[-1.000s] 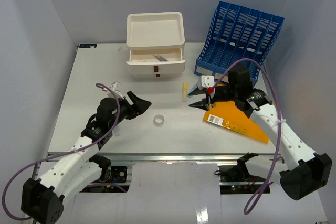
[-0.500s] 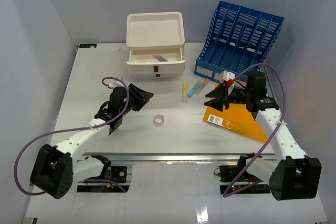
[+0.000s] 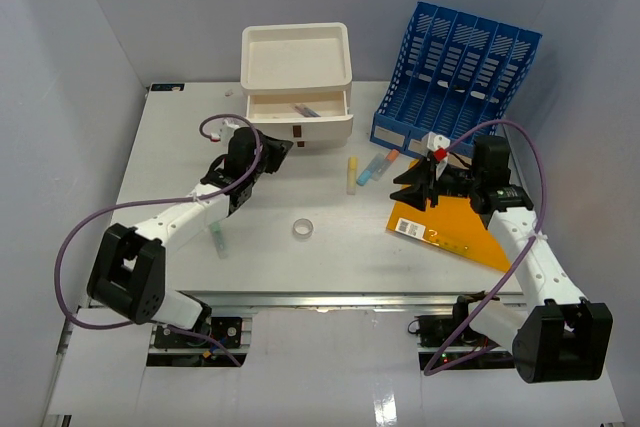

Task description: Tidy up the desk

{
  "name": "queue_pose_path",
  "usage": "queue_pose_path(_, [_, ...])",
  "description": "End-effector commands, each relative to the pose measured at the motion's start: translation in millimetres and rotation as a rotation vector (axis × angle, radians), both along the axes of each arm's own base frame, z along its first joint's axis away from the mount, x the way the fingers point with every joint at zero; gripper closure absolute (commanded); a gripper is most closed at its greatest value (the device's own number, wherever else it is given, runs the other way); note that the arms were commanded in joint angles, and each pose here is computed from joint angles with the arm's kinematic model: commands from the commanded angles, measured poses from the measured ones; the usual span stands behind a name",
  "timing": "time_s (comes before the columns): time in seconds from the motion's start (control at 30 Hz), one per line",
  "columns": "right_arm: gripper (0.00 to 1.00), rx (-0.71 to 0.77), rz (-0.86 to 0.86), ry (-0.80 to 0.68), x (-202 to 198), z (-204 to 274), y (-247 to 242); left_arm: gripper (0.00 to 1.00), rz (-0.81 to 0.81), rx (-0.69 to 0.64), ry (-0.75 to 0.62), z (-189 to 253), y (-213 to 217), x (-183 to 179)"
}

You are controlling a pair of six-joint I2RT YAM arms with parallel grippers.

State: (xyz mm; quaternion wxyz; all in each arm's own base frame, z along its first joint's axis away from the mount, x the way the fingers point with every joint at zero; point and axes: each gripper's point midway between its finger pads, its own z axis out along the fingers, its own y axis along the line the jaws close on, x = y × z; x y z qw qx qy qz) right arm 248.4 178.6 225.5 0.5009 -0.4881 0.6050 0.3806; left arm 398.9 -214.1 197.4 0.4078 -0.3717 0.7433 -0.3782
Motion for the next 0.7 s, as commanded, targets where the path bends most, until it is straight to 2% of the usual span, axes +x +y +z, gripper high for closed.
queue_pose_path(0.0, [0.51, 0.011, -0.005, -0.055, 3.0, 13.5, -1.2, 0.81, 0.139, -0.038, 0.024, 4.5, 8.6, 25.2])
queue_pose_path(0.17, [0.51, 0.015, -0.011, -0.054, 3.2, 14.1, -3.6, 0.77, 0.188, -0.052, 0.032, 5.7, 6.3, 44.7])
queue_pose_path(0.47, [0.5, 0.015, -0.019, -0.06, 3.9, 15.2, -6.3, 0.6, 0.186, -0.028, -0.033, 32.5, -6.8, 80.0])
queue_pose_path(0.67, [0.5, 0.019, -0.022, -0.06, 3.9, 15.7, -8.1, 0.55, 0.197, 0.0, -0.018, 32.5, -5.9, 91.0])
